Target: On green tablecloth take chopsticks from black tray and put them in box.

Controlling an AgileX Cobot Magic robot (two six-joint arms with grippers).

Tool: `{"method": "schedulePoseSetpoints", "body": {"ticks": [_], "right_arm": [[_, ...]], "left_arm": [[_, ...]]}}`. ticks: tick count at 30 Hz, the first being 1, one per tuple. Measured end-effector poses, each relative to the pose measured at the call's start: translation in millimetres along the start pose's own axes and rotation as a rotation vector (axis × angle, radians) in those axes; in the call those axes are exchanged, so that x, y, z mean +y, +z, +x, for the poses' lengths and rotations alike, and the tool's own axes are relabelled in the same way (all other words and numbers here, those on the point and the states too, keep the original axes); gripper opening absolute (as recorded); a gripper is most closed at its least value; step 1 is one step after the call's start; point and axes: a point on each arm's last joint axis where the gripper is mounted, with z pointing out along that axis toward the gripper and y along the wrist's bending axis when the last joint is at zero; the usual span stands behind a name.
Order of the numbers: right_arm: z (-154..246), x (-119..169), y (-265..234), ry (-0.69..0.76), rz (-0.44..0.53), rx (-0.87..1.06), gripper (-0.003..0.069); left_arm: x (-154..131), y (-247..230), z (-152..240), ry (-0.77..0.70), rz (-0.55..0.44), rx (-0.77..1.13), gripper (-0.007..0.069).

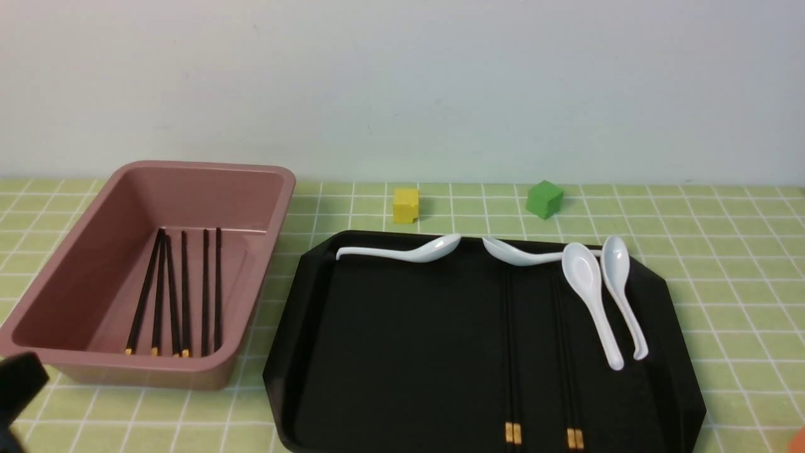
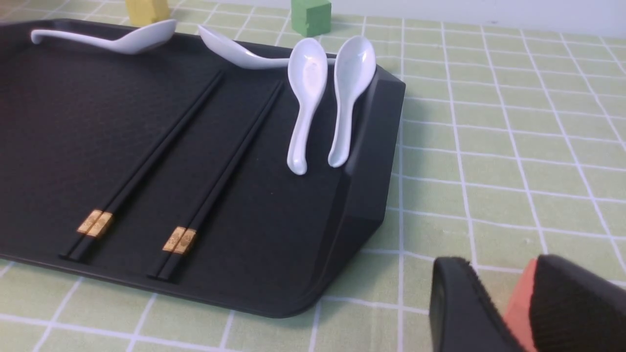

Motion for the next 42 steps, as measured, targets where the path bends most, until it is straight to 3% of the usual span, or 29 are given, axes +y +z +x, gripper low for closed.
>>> {"method": "schedulePoseSetpoints", "body": {"ticks": [5,33,42], "right_arm": [[0.0,0.0,0.0,0.0,0.0,0.0,0.024],[0.0,0.0,0.0,0.0,0.0,0.0,0.024],[0.0,0.0,0.0,0.001,0.0,0.0,0.024]], "left_arm": [[-1.5,-12.7,-2.9,0.009,0.044,-0.092,-0.0013],[-0.4,-26.0,-0.1,0.013,0.076,-0.154,0.0002],[10.5,-16.8,20.6,0.007,0.04,-0.078,0.0013]]}}
